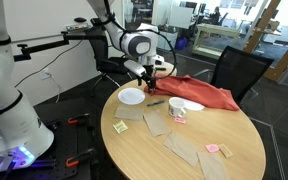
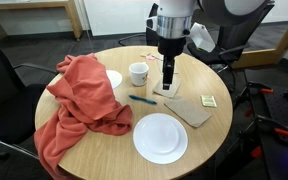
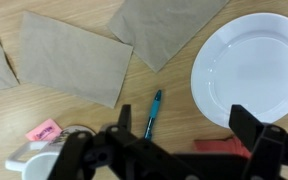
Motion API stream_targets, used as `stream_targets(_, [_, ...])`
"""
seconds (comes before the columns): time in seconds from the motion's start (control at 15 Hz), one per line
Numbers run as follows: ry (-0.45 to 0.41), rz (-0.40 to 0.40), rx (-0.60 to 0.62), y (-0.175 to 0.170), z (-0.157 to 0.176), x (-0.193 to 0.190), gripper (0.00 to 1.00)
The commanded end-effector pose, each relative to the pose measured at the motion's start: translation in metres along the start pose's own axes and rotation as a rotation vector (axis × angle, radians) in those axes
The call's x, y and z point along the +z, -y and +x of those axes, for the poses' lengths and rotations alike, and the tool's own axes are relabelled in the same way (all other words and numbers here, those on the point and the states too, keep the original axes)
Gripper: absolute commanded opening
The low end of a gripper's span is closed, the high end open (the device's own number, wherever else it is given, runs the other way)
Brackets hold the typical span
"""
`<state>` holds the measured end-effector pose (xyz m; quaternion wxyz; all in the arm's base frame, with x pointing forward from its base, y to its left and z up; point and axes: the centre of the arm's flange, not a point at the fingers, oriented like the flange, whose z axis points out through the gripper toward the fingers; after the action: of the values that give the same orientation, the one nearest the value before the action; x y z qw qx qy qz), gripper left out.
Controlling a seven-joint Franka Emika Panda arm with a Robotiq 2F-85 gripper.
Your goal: Move the cup to the left, then pick the marker and put it in the cup
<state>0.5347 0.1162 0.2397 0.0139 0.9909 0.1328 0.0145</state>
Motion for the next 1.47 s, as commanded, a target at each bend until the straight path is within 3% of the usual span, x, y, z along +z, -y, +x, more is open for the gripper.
stream_targets(0.0, [-0.041,0.018,0.020,0.007,0.003,0.022,1.00])
stream_targets(0.6, [-0.096,0.030,0.158,0.004,0.030,0.074,1.00])
stream_targets(1.4, [-0.104,0.036,0.300,-0.017,0.071,0.105,1.00])
